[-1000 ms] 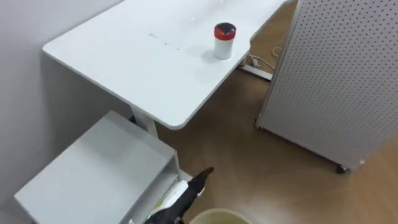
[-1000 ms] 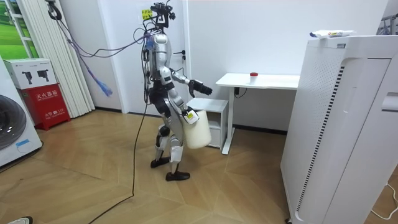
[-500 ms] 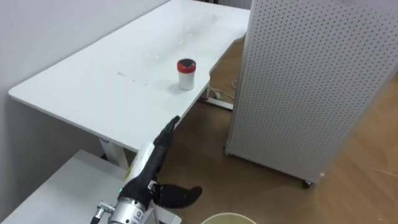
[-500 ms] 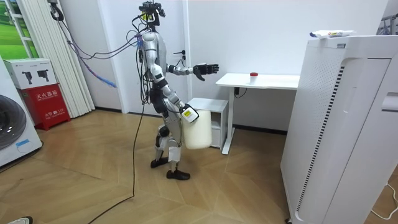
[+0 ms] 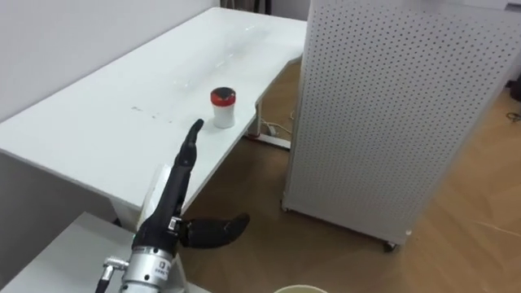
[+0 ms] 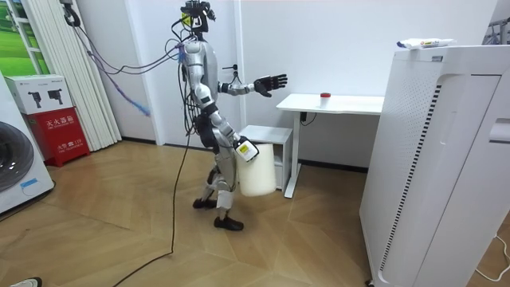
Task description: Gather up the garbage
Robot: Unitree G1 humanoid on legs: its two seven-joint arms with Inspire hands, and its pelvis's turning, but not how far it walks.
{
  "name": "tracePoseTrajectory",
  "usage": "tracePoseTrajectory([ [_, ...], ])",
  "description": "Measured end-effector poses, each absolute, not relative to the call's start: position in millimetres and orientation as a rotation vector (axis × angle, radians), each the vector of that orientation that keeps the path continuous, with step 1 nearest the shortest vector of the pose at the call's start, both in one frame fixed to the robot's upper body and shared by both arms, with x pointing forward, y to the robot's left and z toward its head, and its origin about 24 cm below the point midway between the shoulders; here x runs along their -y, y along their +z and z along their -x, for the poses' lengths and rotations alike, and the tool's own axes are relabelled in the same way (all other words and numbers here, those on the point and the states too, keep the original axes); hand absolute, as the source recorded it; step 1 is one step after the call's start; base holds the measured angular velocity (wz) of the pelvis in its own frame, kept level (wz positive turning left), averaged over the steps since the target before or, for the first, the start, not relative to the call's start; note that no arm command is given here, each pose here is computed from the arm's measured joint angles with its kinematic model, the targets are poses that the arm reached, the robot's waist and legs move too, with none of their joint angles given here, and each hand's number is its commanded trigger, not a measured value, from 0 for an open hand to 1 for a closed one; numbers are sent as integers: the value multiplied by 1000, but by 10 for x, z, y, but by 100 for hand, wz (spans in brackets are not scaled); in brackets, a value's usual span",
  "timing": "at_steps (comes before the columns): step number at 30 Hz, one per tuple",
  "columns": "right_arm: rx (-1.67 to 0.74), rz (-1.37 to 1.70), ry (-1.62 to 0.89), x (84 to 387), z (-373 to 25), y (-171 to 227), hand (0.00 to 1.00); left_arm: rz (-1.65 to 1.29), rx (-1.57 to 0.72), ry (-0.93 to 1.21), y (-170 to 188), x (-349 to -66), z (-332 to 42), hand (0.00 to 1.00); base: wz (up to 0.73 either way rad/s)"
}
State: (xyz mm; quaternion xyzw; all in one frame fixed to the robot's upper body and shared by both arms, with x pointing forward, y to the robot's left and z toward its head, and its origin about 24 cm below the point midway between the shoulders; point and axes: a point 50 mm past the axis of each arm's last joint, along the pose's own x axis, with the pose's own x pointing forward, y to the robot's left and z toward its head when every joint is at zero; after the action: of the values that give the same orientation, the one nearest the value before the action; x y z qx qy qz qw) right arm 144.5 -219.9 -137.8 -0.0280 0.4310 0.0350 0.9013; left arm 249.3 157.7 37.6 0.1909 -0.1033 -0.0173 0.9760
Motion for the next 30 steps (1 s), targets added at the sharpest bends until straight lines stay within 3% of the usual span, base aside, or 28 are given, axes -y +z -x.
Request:
tracePoseTrajectory([
  [17, -978, 101, -11, 2343, -1209, -1444, 100, -375, 160, 53, 254, -1705, -2361, 0, -39],
  [30, -929, 129, -3, 2348, -1318, -1384, 100, -369, 224, 177, 370, -1849, -2395, 0, 7],
])
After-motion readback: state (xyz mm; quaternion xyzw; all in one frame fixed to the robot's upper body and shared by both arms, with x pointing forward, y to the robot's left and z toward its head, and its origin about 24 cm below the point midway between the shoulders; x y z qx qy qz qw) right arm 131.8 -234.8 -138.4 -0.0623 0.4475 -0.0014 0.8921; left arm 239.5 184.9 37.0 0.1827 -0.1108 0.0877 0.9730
